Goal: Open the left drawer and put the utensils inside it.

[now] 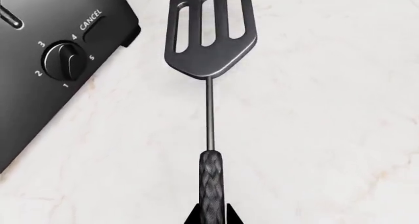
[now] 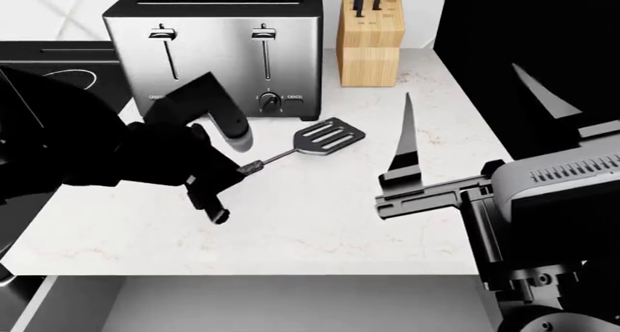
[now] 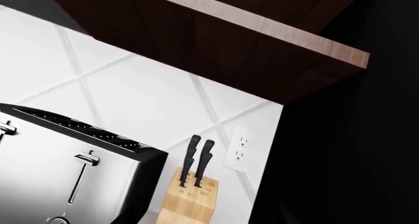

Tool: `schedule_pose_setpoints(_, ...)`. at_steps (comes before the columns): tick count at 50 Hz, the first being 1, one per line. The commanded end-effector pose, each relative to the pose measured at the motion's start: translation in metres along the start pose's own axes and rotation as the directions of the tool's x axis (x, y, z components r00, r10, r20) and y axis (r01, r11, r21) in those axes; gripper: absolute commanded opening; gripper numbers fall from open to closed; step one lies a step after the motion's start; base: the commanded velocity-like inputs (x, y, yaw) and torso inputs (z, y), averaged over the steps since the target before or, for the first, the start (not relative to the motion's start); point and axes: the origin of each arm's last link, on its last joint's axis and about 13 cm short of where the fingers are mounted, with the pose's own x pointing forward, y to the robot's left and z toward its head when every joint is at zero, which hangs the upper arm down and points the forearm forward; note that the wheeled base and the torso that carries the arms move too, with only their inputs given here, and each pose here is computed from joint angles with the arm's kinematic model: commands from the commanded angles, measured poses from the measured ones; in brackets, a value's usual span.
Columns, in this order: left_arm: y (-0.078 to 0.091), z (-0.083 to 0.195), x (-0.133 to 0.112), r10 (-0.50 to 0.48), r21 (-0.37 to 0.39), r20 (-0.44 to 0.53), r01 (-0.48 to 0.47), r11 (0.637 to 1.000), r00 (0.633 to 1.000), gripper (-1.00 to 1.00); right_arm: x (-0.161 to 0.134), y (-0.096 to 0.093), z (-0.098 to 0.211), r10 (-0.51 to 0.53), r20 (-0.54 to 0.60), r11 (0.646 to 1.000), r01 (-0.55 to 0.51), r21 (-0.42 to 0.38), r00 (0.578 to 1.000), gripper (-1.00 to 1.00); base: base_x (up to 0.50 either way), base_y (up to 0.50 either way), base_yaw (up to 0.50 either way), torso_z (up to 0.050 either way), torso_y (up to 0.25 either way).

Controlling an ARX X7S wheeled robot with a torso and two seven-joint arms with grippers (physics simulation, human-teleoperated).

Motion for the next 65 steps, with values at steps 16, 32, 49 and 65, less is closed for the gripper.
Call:
schedule_pose_setpoints(16, -0.052, -0.018, -0.067, 0.010, 0.123, 0.003, -0.010, 0.992, 1.000, -1.00, -0.002, -0.018, 0.027, -0.044, 0.052, 0.998, 0.047, -0.049, 0.998, 1.00, 0.00, 0.00, 0.00, 0.000, 0.000)
schedule_pose_setpoints(32, -0.082, -0.037, -0.094, 0.019, 0.140, -0.023, -0.016, 0.990, 1.000, -1.00, -0.006, -0.026, 0.038, -0.073, 0.068, 0.994, 0.078, -0.081, 0.995, 1.00, 0.00, 0.00, 0.00, 0.000, 0.000)
schedule_pose_setpoints(49, -0.093, -0.030, -0.111, 0.017, 0.188, -0.016, -0.014, 0.982, 1.000, -1.00, -0.009, -0.028, 0.038, -0.088, 0.068, 0.992, 0.093, -0.087, 0.994, 1.00, 0.00, 0.00, 0.00, 0.000, 0.000)
schedule_pose_setpoints(65, -0.105, -0.016, -0.130, -0.065, 0.279, 0.035, 0.053, 0.959, 0.997, -1.00, -0.009, -0.028, 0.039, -0.087, 0.071, 0.992, 0.093, -0.087, 0.994, 1.00, 0.00, 0.00, 0.00, 0.000, 0.000)
